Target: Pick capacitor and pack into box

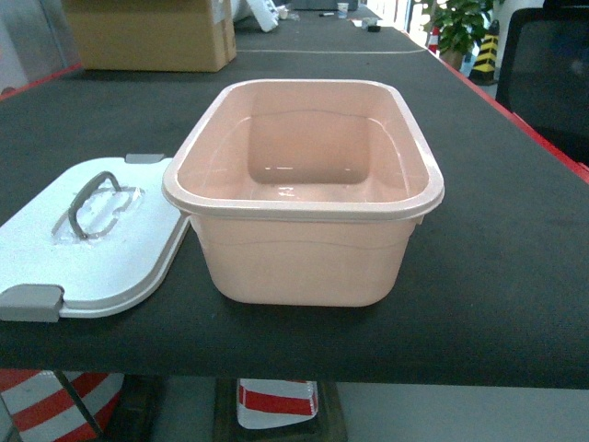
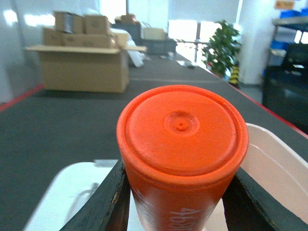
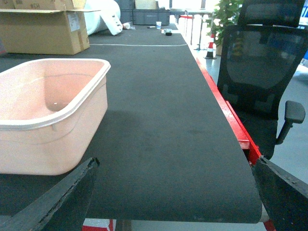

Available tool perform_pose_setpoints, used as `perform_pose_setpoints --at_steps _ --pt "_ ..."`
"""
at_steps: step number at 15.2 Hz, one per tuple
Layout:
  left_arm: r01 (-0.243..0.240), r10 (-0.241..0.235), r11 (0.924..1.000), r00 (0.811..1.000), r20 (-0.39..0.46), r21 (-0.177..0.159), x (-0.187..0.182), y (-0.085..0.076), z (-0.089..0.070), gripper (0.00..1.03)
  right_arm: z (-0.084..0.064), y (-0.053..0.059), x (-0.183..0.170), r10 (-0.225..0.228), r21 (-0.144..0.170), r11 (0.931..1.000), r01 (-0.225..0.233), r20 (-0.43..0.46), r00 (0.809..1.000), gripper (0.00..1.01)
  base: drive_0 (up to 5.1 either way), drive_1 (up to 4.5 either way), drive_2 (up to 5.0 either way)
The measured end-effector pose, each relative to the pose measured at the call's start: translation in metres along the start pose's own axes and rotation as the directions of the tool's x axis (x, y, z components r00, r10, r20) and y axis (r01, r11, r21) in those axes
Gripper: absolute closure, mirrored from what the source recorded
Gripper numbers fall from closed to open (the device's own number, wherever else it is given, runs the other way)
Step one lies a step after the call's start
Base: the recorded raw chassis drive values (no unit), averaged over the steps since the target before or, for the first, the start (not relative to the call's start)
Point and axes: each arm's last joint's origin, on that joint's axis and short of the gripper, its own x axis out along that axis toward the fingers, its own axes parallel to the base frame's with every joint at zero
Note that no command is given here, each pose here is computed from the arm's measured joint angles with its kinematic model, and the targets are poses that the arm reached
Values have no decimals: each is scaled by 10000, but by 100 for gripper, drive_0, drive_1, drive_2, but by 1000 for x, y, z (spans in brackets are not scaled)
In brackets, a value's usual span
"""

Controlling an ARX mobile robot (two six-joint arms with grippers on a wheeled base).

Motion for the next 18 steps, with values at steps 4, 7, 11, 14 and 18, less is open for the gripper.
perform_pose_setpoints --at_steps 4,7,11,14,18 --pt "1188 -1157 9929 9691 -2176 12 166 -110 -65 60 0 0 0 0 0 10000 0 0 10000 3 0 0 0" --pt "1276 -1256 9918 9703 -2067 -35 174 -117 -68 60 0 0 0 0 0 10000 0 0 10000 3 0 0 0" --pt "1207 -1203 9927 9770 -1760 -86 179 -122 -74 43 0 0 0 0 0 10000 0 0 10000 3 0 0 0" --pt "1190 -1180 9929 9773 -1762 -50 179 -123 -75 19 0 0 0 0 0 10000 0 4 10000 3 0 0 0" --pt "1395 -1412 9899 9851 -983 -247 160 -92 -59 5 0 0 0 0 0 10000 0 0 10000 3 0 0 0"
